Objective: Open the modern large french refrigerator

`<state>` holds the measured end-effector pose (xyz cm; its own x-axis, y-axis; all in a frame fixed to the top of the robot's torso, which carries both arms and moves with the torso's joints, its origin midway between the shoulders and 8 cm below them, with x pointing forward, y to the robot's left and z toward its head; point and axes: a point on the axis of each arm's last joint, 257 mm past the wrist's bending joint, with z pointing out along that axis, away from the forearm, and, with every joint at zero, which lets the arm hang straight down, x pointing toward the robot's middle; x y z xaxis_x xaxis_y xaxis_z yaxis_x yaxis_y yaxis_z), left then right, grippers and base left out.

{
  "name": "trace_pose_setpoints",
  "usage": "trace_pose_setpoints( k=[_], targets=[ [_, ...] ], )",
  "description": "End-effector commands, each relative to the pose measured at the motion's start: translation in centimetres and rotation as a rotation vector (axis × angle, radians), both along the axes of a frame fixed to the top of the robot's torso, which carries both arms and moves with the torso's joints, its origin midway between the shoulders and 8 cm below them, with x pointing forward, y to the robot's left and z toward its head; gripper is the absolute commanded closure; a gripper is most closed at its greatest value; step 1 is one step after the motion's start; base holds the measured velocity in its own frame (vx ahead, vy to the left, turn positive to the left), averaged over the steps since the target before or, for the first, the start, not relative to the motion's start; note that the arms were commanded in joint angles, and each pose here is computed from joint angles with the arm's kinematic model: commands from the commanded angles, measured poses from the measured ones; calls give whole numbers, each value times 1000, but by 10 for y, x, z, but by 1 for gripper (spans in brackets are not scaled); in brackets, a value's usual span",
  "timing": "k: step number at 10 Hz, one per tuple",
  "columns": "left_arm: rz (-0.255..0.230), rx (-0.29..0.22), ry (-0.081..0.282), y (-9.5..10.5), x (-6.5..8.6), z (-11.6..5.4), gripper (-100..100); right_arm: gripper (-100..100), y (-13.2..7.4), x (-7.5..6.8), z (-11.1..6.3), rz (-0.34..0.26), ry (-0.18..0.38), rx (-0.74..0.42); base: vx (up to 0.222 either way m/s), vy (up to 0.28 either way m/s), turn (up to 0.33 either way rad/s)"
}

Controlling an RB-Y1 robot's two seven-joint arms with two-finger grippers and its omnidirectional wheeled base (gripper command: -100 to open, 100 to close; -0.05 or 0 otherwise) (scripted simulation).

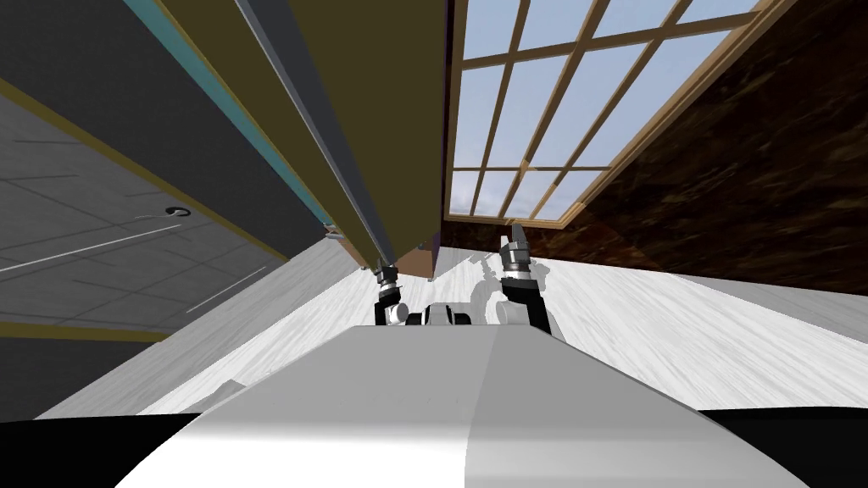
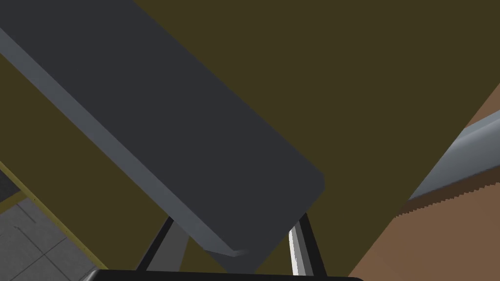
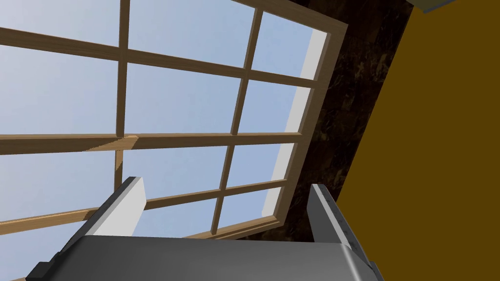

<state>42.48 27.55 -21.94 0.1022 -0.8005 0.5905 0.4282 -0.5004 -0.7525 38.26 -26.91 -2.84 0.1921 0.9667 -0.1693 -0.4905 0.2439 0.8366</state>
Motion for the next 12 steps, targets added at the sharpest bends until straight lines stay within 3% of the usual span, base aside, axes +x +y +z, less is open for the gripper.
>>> trace_pose_setpoints(
  k=[1, 2, 12],
  targets=[
    [58, 5, -38, 20, -9, 16, 100, 0, 0, 0, 0, 0, 0, 0, -11, -276, 126],
    [39, -3, -3, 18, -9, 11, -100, 0, 0, 0, 0, 0, 0, 0, 2, -126, 95],
    [11, -11, -5, 17, -6, 48, -100, 0, 0, 0, 0, 0, 0, -1, 5, 4, 27]
  ],
)
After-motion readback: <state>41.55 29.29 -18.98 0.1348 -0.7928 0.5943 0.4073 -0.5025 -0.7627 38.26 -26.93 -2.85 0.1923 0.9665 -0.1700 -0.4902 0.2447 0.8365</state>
